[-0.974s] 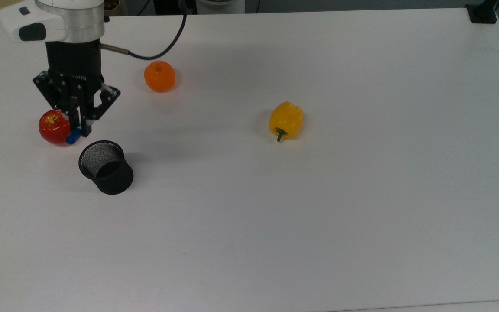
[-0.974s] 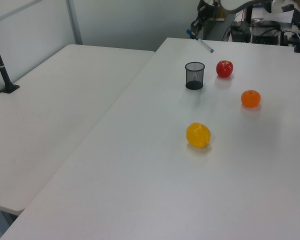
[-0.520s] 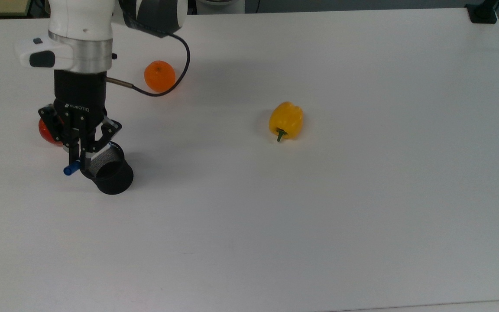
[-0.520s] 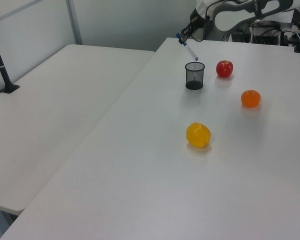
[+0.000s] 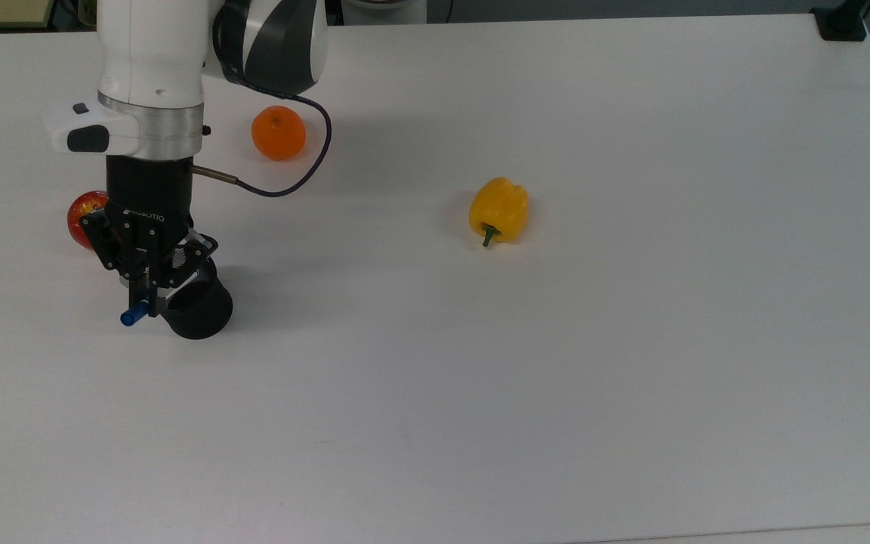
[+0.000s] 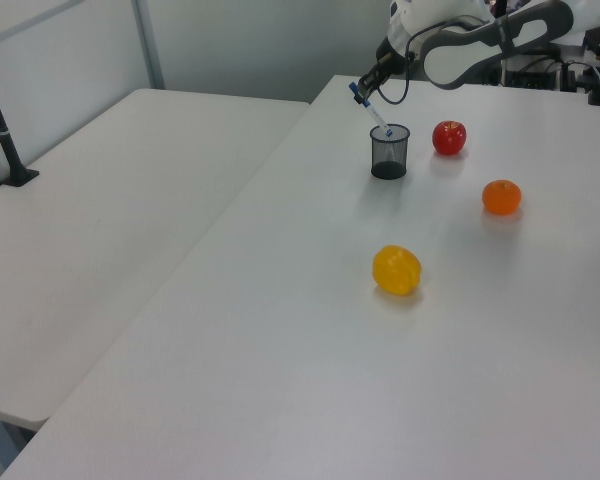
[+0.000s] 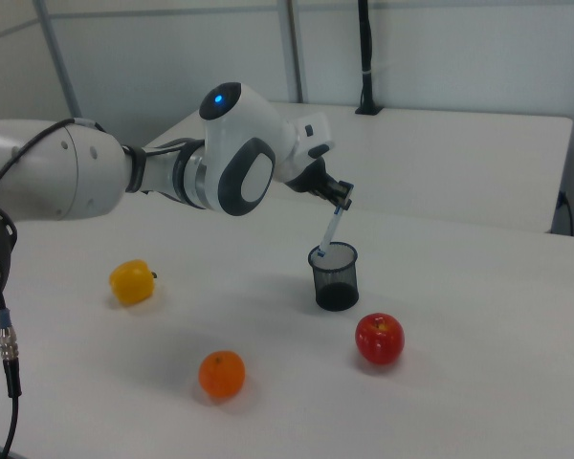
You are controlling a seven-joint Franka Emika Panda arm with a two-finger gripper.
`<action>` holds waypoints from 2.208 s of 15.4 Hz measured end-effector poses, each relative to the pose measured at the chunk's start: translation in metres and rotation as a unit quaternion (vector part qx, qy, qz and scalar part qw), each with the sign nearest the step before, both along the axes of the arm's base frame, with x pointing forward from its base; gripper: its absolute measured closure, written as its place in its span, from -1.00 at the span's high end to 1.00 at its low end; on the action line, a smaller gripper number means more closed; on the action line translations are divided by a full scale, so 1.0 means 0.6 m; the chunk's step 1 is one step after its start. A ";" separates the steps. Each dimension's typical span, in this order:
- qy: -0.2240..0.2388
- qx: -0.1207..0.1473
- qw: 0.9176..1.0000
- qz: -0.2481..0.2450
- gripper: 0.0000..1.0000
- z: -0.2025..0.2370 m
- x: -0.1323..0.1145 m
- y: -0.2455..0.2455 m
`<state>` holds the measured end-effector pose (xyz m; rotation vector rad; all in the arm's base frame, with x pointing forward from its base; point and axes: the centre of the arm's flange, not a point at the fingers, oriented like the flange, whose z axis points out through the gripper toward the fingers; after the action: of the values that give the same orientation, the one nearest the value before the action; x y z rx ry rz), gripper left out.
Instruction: Place marker
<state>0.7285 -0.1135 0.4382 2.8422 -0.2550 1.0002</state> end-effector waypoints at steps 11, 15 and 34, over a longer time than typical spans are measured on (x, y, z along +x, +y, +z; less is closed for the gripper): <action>0.017 0.003 1.000 -0.002 0.12 -0.029 -0.009 -0.004; 0.017 0.003 1.000 -0.002 0.89 -0.029 -0.009 -0.004; 0.235 0.016 0.969 0.077 1.00 0.140 -0.123 0.252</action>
<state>0.6547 0.0376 0.5221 3.0517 -0.0030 0.3137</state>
